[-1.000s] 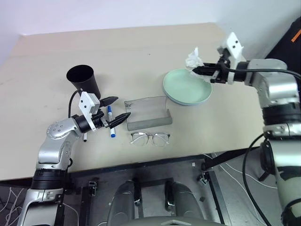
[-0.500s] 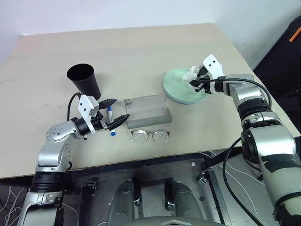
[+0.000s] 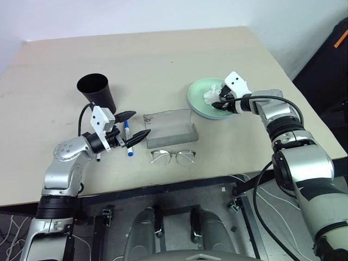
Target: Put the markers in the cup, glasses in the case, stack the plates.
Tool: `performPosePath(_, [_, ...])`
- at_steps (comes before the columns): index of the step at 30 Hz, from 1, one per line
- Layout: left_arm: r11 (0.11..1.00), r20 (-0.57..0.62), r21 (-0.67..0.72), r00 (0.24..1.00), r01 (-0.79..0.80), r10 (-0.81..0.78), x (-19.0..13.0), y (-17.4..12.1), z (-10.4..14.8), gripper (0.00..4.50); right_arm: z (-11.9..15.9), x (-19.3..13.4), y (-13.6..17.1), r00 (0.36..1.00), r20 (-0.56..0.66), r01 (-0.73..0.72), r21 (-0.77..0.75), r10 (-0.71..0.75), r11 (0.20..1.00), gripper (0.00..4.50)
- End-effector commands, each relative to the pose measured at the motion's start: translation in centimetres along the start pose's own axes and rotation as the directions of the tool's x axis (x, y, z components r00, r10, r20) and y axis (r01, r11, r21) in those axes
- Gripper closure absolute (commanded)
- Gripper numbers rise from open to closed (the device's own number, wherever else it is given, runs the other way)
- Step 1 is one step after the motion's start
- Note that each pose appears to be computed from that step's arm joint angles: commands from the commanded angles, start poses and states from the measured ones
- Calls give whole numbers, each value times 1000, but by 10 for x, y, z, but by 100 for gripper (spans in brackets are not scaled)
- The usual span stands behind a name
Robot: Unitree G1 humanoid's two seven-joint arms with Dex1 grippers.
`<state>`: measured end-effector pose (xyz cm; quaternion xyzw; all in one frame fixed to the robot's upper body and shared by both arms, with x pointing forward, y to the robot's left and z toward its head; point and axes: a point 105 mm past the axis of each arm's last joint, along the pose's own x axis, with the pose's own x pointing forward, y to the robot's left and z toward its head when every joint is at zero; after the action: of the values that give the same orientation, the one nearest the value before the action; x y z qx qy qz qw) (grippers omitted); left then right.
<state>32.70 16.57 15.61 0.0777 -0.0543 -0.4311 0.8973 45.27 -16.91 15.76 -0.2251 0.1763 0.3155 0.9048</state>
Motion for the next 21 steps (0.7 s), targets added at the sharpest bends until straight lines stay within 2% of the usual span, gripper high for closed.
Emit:
performPosePath(1, [999, 25, 47, 1000, -2, 1, 0, 3, 11, 0, 7, -2, -4, 1000, 16, 19, -5, -19, 1000, 144])
performPosePath(5, [999, 22, 48, 1000, 5, -6, 1, 2, 11, 0, 16, -9, -13, 998, 51, 46, -7, -46, 999, 1])
performPosePath(9, [999, 22, 51, 1000, 6, -7, 0, 4, 13, 0, 30, -17, -18, 993, 105, 45, -13, -44, 999, 1])
performPosePath(13, [998, 28, 59, 1000, -2, 0, -1, 7, 17, 0, 61, -37, -22, 974, 226, 18, -34, -10, 999, 1])
performPosePath(17, [998, 31, 64, 1000, -5, 3, -3, 5, 20, 0, 93, -66, -4, 919, 363, -144, -51, 153, 988, 1])
performPosePath(21, [998, 37, 68, 999, -12, 10, -8, 5, 26, 0, 97, -84, 33, 861, 356, -363, -71, 363, 929, 1])
